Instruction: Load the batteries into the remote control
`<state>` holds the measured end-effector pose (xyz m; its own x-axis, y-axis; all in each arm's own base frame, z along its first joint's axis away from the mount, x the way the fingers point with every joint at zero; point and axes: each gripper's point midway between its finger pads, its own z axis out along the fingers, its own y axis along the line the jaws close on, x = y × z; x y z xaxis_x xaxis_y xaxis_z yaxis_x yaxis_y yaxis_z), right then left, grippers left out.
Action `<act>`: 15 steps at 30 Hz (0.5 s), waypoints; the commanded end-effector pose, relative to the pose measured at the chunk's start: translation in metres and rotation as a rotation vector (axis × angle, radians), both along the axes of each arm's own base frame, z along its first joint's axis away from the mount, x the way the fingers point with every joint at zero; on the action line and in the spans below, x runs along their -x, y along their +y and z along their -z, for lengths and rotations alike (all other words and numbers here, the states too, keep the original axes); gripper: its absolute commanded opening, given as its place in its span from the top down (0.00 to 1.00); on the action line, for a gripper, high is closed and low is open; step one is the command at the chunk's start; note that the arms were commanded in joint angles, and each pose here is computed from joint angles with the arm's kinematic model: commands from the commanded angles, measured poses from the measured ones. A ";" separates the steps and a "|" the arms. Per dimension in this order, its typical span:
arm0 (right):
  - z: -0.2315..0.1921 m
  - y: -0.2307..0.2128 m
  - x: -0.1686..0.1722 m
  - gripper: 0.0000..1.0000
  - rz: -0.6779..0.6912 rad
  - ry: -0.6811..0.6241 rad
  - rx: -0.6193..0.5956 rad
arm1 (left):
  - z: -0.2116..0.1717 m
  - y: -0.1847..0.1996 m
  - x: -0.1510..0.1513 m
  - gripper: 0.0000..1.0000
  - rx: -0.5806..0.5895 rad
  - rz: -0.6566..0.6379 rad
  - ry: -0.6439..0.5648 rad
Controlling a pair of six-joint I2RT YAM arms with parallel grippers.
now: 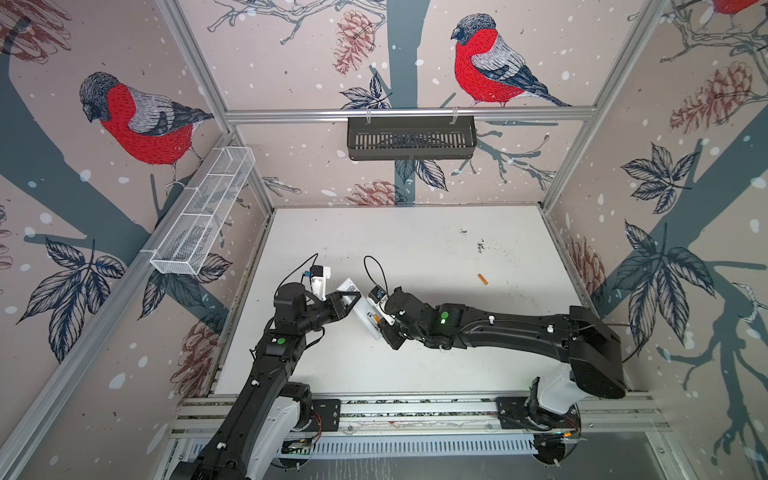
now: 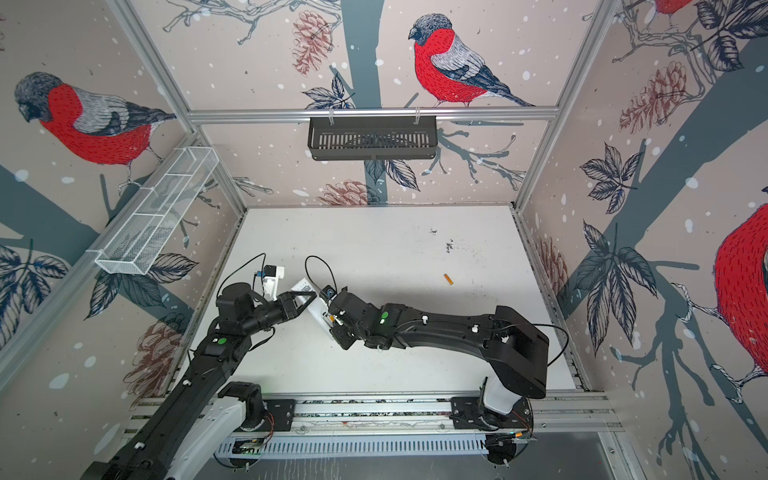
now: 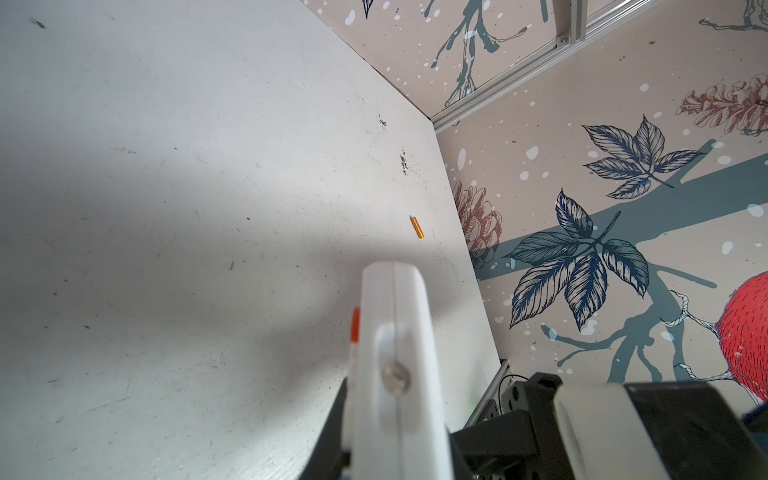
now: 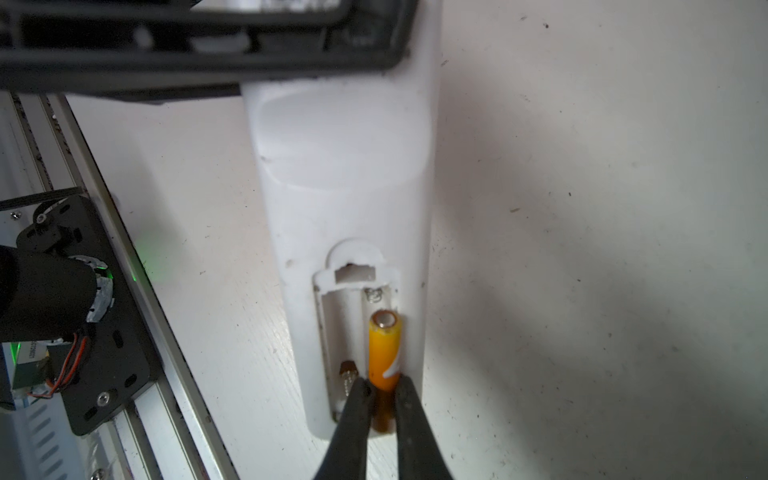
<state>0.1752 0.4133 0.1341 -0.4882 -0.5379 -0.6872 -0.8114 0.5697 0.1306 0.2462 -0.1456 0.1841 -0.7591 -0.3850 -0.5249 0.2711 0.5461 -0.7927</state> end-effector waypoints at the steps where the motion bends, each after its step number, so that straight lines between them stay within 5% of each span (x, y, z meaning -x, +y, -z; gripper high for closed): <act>1: 0.000 0.002 0.000 0.86 0.012 0.030 -0.008 | -0.010 -0.003 0.001 1.00 0.018 0.024 -0.038; 15: 0.005 0.009 0.010 0.86 -0.023 0.069 0.018 | -0.007 0.005 -0.005 1.00 -0.012 -0.033 -0.047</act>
<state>0.1686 0.4219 0.1318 -0.5001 -0.5556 -0.6643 -0.8209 0.5484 0.1593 0.2483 -0.1408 0.1828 -0.7422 -0.4021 -0.5362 0.2569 0.5683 -0.7817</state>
